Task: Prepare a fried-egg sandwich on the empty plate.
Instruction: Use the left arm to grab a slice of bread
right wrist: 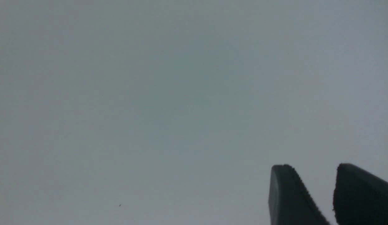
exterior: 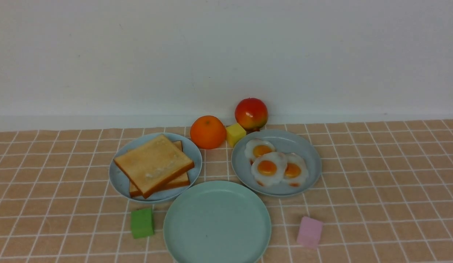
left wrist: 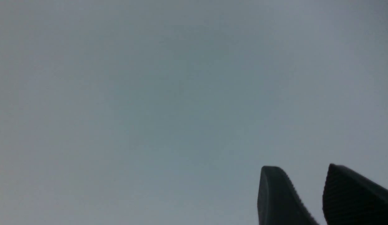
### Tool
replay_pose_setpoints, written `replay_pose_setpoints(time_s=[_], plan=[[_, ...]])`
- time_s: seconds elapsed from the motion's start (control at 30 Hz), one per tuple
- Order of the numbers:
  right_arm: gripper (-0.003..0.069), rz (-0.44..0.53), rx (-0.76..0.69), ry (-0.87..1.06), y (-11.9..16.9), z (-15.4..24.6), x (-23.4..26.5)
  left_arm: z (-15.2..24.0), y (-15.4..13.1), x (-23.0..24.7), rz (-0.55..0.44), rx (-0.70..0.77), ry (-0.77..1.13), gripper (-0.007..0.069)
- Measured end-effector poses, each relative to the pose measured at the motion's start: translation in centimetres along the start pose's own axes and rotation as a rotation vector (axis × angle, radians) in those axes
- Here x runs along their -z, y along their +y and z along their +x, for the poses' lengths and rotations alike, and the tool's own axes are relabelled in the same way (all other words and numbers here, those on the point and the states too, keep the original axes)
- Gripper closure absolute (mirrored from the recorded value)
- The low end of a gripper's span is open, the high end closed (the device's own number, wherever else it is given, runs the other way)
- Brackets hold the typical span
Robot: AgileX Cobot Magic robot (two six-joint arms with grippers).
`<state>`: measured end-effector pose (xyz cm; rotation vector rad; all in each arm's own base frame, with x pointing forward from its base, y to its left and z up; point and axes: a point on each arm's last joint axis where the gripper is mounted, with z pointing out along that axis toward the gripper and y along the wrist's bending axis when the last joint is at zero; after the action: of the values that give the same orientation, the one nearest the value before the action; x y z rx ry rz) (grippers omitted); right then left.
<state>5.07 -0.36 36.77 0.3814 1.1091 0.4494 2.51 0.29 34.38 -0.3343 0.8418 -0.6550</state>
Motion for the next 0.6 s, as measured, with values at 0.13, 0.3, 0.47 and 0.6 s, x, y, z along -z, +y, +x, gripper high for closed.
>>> replay_pose_setpoints(time_s=[0.13, 0.3, 0.47, 0.6], plan=[[0.0419, 0.103, 0.053, 0.115, 1.7, -3.0, -3.5, -2.5, -2.6, -4.4, -0.081, 0.005, 0.136, 0.0388], [0.0419, 0.327, 0.153, 0.408, 0.6, -2.4, -8.7, -1.2, -2.2, -9.2, -0.323, -0.002, 0.486, 0.0388], [0.0419, 0.453, 0.118, 0.687, -1.4, 1.8, -11.4, 4.0, 1.9, -11.0, -0.596, -0.022, 0.844, 0.0388], [0.0419, 0.432, 0.153, 0.936, -1.4, 5.6, -12.3, 8.1, 5.3, -11.7, -0.775, -0.035, 1.069, 0.0388]])
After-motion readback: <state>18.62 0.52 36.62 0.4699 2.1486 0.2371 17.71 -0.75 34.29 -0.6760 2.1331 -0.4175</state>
